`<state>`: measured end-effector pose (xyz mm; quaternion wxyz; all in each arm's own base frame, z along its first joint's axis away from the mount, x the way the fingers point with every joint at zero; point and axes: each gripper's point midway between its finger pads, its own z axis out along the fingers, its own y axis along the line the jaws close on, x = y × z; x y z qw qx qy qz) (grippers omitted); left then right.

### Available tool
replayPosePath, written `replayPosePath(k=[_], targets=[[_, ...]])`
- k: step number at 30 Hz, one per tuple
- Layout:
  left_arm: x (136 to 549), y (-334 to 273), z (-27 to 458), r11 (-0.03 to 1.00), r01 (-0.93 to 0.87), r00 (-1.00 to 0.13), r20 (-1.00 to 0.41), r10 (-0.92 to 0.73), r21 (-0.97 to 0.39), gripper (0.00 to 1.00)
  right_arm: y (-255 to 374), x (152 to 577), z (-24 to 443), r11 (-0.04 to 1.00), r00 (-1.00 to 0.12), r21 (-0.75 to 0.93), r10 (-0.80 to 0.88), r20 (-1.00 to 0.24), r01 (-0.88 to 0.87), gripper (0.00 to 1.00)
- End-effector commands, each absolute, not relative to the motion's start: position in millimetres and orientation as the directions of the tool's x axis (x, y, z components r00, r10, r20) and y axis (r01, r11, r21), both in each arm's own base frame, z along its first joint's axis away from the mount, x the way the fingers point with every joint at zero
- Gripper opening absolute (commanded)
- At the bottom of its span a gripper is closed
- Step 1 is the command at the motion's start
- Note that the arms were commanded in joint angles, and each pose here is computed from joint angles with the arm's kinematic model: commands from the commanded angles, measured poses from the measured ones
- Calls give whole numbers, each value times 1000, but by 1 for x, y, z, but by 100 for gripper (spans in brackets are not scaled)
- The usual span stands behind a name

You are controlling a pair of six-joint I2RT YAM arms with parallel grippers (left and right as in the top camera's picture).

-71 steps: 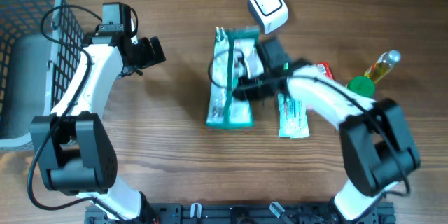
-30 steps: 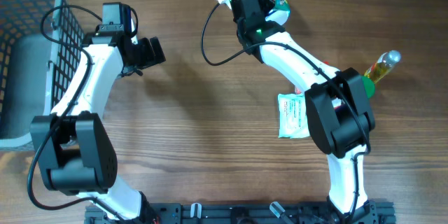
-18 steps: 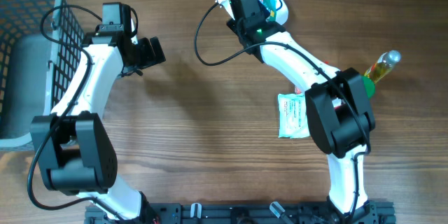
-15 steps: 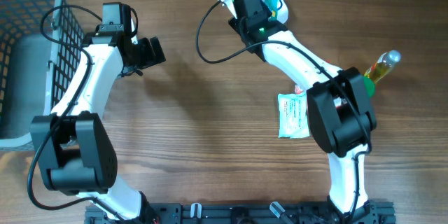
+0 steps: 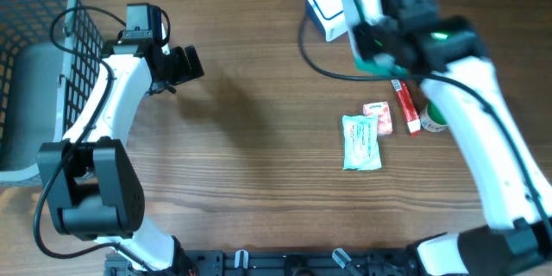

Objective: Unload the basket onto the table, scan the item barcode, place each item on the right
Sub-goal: 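Raise the held packet with the right gripper toward the white scanner, then lower the packet beside the Kleenex pack and open the right gripper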

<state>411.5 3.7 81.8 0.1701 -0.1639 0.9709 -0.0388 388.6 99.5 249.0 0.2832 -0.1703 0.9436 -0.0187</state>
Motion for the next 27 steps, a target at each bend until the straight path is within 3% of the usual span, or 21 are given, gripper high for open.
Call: replayPosePath(k=[1, 4, 10, 11, 12, 14, 17, 18, 21, 24, 27], targets=[[412, 5, 79, 947, -298, -893, -316, -321, -121, 100, 88, 338, 195, 976, -958, 112, -153, -243, -185, 5], [412, 5, 79, 947, -298, -893, -316, -321, -121, 100, 60, 303, 158, 990, -995, 108, -85, -58, -91, 7], [412, 5, 79, 947, -298, -893, -316, -321, -121, 100, 25, 301, 112, 999, -998, -24, -42, -38, -41, 12], [412, 5, 79, 947, -298, -893, -316, -321, -121, 100, 23, 303, 108, 998, -998, -37, -43, -46, -41, 21], [412, 5, 79, 947, -298, -893, -316, -321, -121, 100, 22, 307, 105, 998, -997, -44, -43, -62, -41, 49], [412, 5, 79, 947, -298, -893, -316, -321, -121, 100, 22, 310, 104, 998, -996, -44, -44, -78, -41, 66], [412, 5, 79, 947, -298, -893, -316, -321, -121, 100, 23, 315, 104, 998, -994, -42, -42, -99, -38, 75], [412, 5, 79, 947, -298, -893, -316, -321, -121, 100, 24, 320, 105, 999, -992, -33, -38, -118, -35, 100], [412, 5, 79, 947, -298, -893, -316, -321, -121, 100, 33, 324, 105, 999, -990, 18, -31, -136, -34, 100], [412, 5, 79, 947, -298, -893, -316, -321, -121, 100, 16, 336, 107, 994, -979, -69, 66, -190, 81, 100], [412, 5, 79, 947, -298, -893, -316, -321, -121, 100, 16, 346, 110, 995, -970, -62, 67, -233, 83, 100]])
